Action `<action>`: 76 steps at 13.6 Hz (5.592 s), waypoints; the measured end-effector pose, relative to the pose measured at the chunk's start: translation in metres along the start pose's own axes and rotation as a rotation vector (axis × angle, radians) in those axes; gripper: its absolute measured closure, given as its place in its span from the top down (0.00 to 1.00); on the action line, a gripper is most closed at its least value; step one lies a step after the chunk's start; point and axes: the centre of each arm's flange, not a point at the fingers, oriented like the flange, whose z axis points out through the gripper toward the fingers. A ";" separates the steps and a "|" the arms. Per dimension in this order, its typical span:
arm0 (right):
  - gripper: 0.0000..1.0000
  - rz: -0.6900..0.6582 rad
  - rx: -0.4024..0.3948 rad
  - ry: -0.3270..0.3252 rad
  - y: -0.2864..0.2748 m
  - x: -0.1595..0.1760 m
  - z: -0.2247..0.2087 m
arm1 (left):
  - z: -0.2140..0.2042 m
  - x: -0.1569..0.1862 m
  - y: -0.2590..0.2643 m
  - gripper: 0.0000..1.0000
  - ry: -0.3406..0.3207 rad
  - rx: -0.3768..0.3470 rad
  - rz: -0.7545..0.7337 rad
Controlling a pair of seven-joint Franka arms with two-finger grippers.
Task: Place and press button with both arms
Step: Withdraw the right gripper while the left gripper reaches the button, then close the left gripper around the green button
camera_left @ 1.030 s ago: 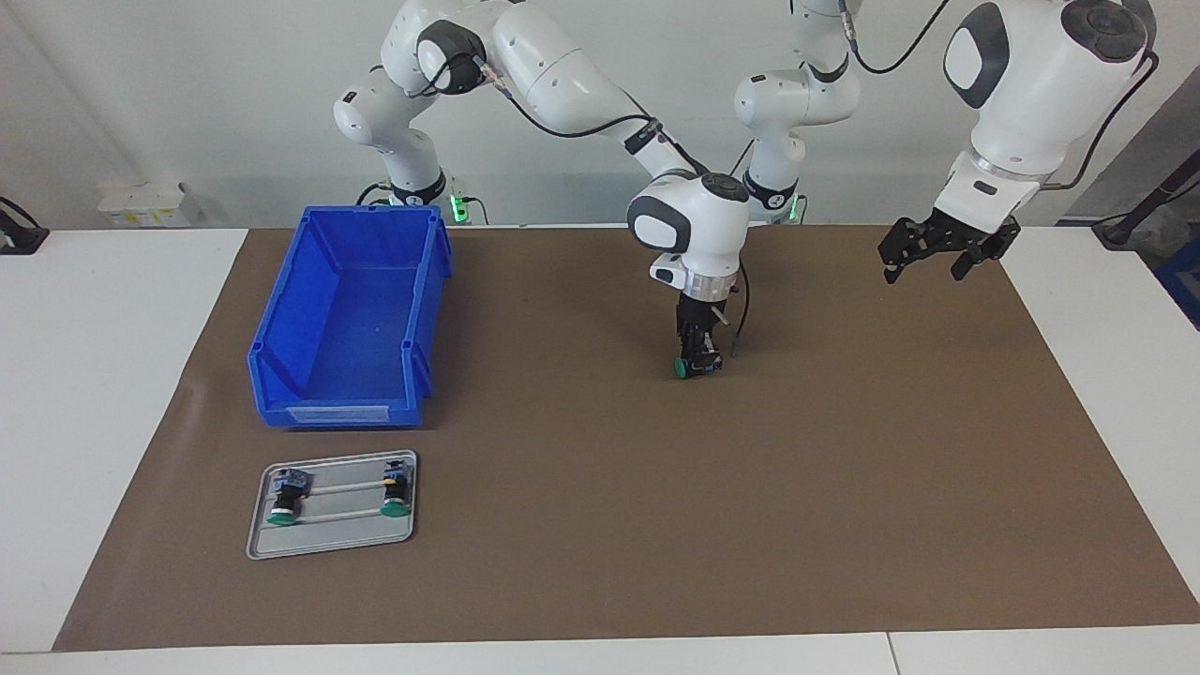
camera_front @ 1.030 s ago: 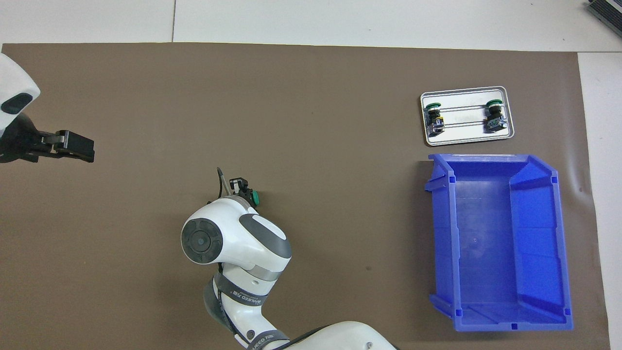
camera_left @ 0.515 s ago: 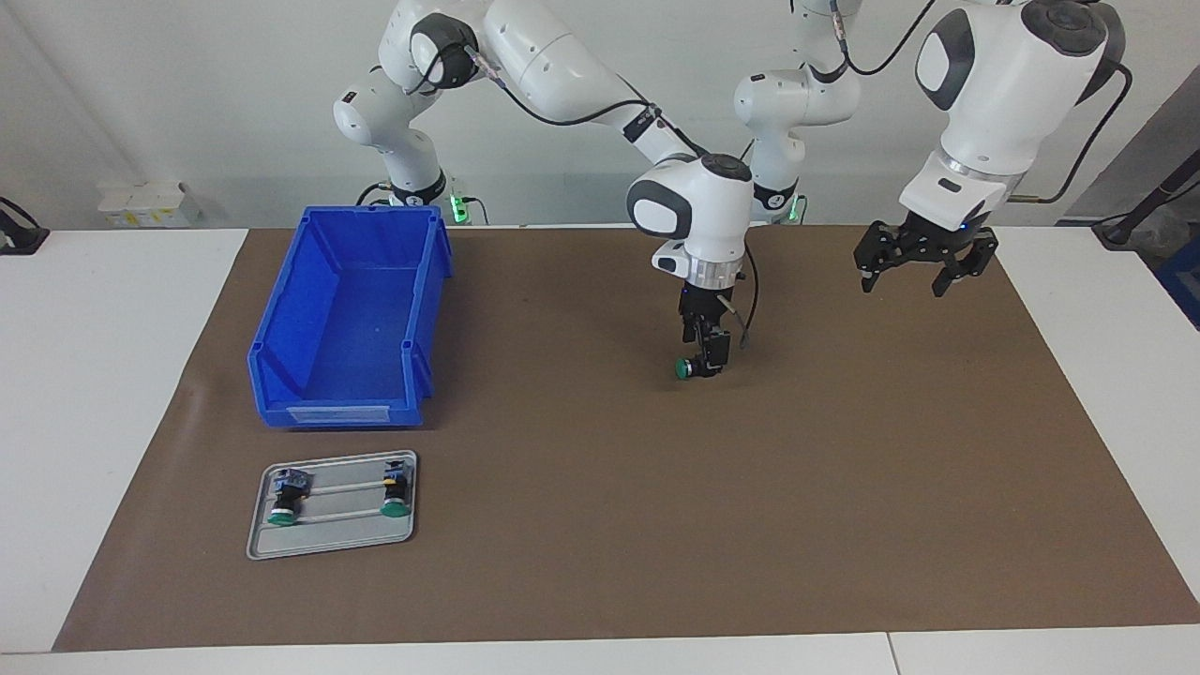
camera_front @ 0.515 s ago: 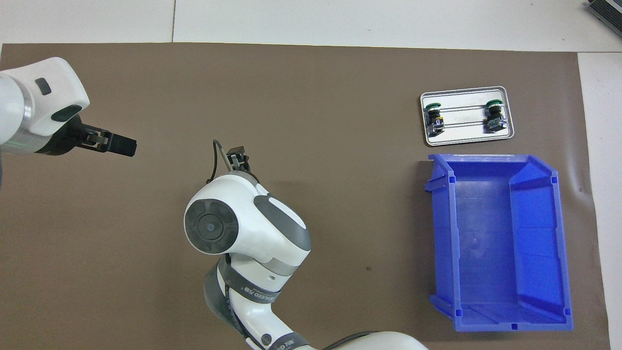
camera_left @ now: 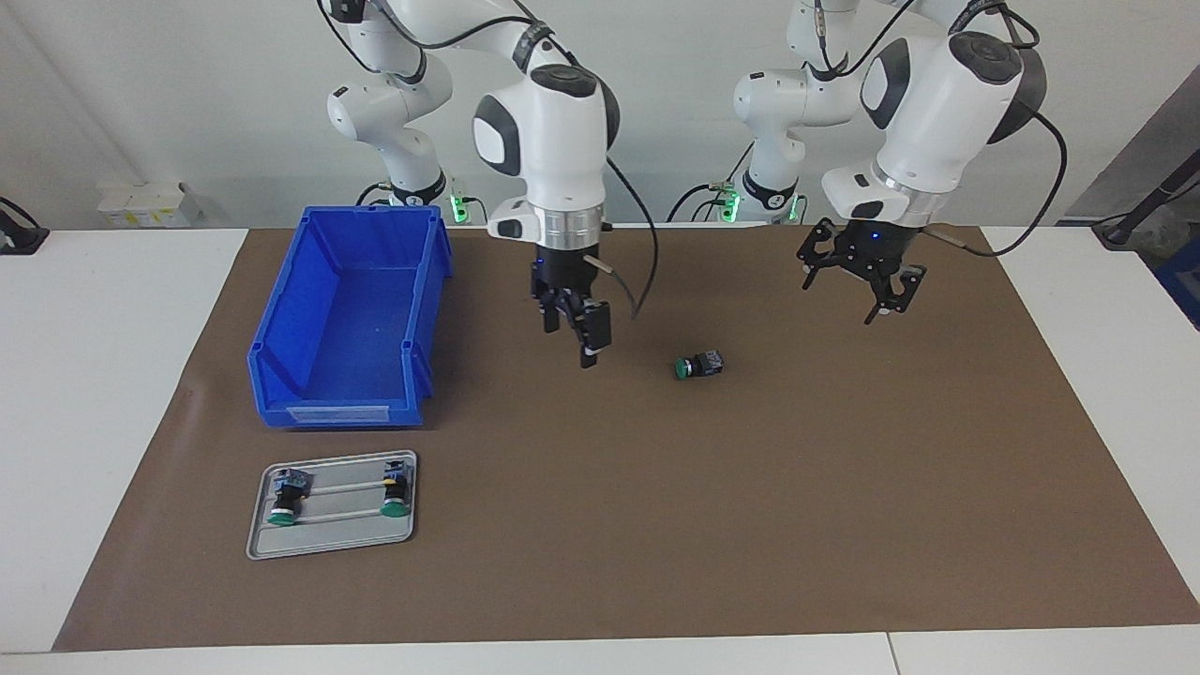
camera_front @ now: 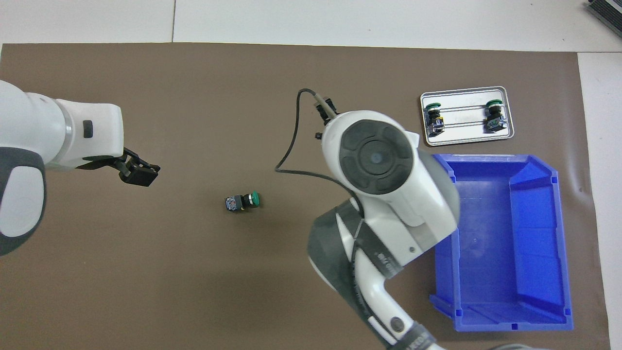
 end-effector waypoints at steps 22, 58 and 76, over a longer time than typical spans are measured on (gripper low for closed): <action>1.00 -0.773 -0.152 -0.224 0.208 0.269 -0.094 | 0.179 0.021 0.104 0.85 0.070 -0.026 0.432; 1.00 -0.923 -0.181 -0.292 0.213 0.271 -0.105 | 0.268 0.013 0.149 0.70 0.083 -0.059 0.453; 1.00 -0.917 -0.182 -0.292 0.215 0.273 -0.105 | 0.263 0.011 0.143 0.65 0.070 -0.071 0.441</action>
